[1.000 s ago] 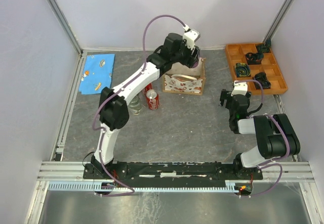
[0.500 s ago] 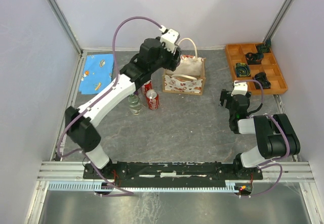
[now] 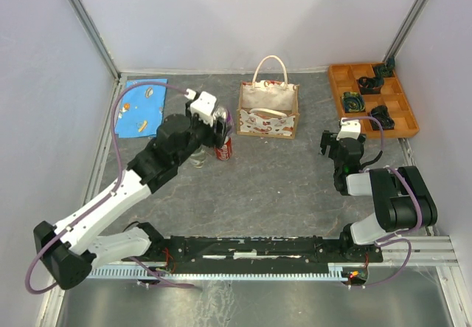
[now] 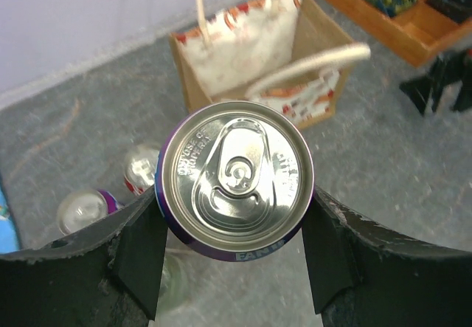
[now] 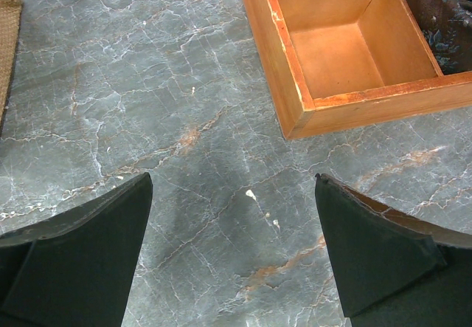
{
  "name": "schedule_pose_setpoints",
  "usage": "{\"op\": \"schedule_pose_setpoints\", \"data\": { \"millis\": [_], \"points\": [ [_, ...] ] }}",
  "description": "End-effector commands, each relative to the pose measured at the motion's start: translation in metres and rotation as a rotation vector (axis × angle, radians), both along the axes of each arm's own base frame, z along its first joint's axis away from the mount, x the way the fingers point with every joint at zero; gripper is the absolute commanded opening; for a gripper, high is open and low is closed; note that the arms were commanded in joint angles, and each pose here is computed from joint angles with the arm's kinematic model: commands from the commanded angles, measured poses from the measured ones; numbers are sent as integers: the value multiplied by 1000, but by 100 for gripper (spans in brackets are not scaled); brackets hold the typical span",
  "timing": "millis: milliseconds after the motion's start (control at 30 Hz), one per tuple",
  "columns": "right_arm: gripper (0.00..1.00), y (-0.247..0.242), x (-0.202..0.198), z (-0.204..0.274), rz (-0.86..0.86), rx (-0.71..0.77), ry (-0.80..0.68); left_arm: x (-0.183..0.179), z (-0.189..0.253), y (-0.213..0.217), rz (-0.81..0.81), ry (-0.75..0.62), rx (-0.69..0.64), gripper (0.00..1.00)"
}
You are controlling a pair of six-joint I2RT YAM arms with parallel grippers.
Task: Take the beverage out of the canvas bag
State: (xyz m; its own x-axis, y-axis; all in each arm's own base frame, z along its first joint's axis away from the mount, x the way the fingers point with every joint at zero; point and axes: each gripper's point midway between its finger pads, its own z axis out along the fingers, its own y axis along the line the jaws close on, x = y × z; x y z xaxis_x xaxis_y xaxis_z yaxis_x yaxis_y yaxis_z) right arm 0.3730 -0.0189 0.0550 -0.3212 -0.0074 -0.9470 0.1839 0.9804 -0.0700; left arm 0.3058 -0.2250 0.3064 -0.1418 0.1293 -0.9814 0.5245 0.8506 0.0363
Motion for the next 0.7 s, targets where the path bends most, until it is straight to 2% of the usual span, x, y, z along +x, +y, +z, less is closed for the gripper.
{"op": "schedule_pose_setpoints", "data": {
  "millis": [0, 300, 533, 667],
  "points": [
    [99, 2, 12, 17, 11, -8, -52, -18, 16, 4, 31, -71, -158, 3],
    [99, 1, 12, 16, 10, -7, -52, -38, -69, 21, 141, 42, -122, 3],
    [99, 2, 12, 16, 11, -7, -52, -39, -110, 29, 186, 89, -97, 3],
    [99, 2, 12, 16, 10, -7, -50, -41, -123, 28, 176, 80, -132, 3]
  ]
}}
